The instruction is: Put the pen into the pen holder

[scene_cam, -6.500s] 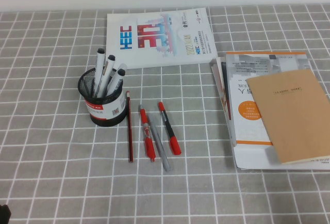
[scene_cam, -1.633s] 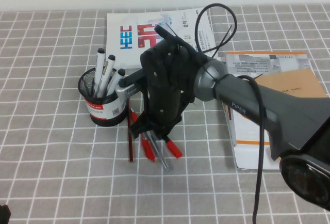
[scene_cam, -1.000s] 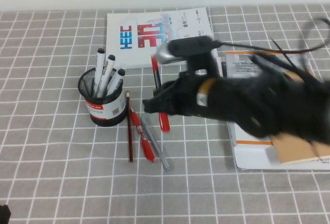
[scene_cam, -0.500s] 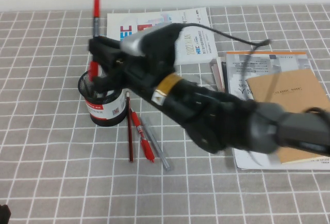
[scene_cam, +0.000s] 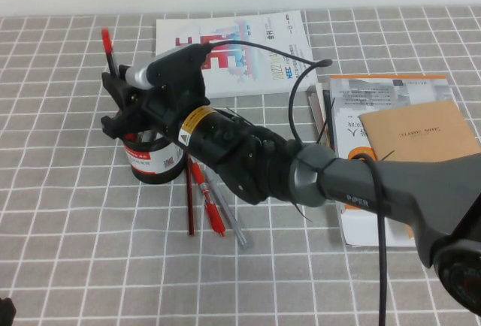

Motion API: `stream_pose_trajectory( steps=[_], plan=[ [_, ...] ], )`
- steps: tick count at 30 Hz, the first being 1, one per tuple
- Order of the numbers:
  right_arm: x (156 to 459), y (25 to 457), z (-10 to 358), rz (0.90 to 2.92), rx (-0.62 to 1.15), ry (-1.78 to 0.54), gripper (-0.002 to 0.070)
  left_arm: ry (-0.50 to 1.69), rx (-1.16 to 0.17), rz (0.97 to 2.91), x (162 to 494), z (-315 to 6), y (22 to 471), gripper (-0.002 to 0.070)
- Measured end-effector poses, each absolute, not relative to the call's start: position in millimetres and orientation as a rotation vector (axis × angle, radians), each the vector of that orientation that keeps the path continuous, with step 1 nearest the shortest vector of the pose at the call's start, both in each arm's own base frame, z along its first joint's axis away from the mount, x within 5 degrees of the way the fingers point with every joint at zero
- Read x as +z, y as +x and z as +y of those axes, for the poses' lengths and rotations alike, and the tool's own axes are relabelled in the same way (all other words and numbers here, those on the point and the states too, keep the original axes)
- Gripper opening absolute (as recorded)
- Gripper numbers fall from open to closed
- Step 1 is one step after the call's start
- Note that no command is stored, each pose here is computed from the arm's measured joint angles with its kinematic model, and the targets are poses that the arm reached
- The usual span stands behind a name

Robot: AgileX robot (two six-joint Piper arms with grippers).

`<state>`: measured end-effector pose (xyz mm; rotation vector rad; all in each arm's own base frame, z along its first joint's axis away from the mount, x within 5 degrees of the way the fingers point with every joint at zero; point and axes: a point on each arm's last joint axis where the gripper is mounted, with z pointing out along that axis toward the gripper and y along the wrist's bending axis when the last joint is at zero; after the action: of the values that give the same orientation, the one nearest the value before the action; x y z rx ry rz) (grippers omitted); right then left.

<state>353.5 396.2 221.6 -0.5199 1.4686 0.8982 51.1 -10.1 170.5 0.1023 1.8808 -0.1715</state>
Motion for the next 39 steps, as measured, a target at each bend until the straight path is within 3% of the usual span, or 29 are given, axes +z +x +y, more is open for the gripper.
stream_pose_trajectory(
  steps=[3, 13, 15, 19, 22, 27, 33, 39],
  plan=[
    [222, 356, 395, 1.475, 0.859, -0.516, 0.0196, 0.102, -0.172, 1.881, 170, -10, 51, -0.0005],
    [230, 355, 394, 1.453, 0.843, -0.493, 0.0180, 0.102, -0.172, 1.881, 170, -10, 51, -0.0005],
    [244, 351, 394, 1.440, 0.860, -0.490, 0.0164, 0.102, -0.172, 1.881, 170, -10, 51, -0.0005],
    [293, 327, 391, 1.473, 0.871, -0.581, 0.0043, 0.102, -0.172, 1.881, 170, -10, 51, -0.0005],
    [331, 303, 380, 1.566, 0.766, -0.696, 0.0002, 0.102, -0.172, 1.881, 170, -10, 51, -0.0005],
    [366, 275, 346, 1.817, 0.552, -0.753, -0.0010, 0.102, -0.172, 1.881, 170, -10, 51, -0.0005],
    [374, 254, 309, 2.039, 0.395, -0.752, -0.0012, 0.102, -0.172, 1.881, 170, -10, 51, -0.0005],
    [352, 219, 266, 2.080, 0.380, -0.796, -0.0012, 0.102, -0.172, 1.881, 170, -10, 51, -0.0005]
  ],
)
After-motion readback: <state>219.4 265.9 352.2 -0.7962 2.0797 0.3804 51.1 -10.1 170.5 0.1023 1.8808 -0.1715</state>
